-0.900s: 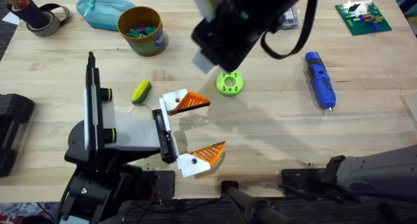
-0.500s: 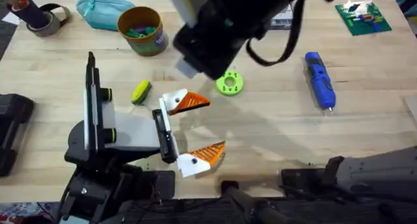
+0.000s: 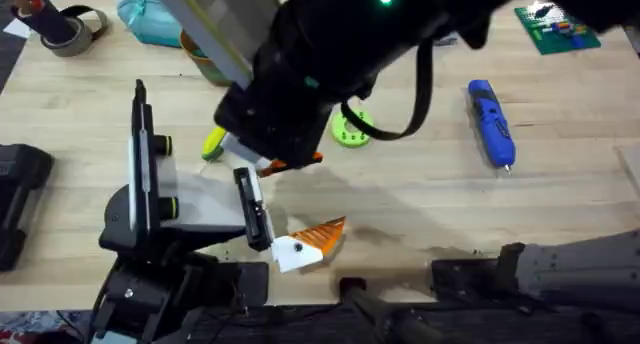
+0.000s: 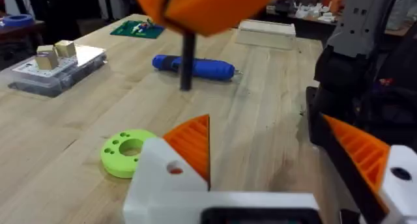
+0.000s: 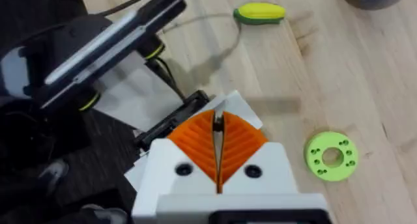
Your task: Pick up the gripper from the table and insert it into the empty holder that is missing its gripper. Then pick up a screw, insert it into the mounting hole, and use the screwdriver to tighten it. Finally, clean up the table by picking up the vegetable and placing it into the bucket.
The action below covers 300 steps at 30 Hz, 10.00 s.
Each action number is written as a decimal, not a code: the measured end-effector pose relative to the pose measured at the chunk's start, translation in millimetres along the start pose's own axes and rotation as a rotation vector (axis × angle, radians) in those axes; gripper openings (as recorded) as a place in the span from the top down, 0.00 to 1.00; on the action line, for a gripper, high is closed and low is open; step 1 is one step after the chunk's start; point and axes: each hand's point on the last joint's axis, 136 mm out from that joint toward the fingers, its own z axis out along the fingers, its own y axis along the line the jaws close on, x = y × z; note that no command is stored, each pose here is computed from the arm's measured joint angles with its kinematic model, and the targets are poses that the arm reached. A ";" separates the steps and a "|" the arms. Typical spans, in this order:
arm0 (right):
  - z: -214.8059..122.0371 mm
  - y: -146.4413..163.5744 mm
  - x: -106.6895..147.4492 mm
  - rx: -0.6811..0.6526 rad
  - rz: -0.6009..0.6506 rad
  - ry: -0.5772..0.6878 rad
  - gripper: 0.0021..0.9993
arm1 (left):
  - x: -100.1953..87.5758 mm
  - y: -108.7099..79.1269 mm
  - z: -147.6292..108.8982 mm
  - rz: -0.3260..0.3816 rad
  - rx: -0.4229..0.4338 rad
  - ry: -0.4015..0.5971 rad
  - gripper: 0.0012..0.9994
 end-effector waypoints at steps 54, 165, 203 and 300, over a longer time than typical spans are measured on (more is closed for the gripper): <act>33.6 -20.7 24.6 0.030 -0.055 0.101 0.99 | 0.0 0.0 0.0 0.000 0.000 0.000 0.01; 46.6 -17.4 34.2 0.006 -0.055 0.077 0.99 | 0.1 -0.1 0.0 -0.007 0.000 0.000 0.01; 60.5 -18.9 41.1 0.005 -0.053 0.089 0.99 | 0.1 -0.1 0.0 -0.007 0.000 0.000 0.01; -19.1 -9.7 68.6 0.026 -0.053 0.029 0.00 | 0.4 -2.3 -0.1 -0.010 0.014 0.001 0.99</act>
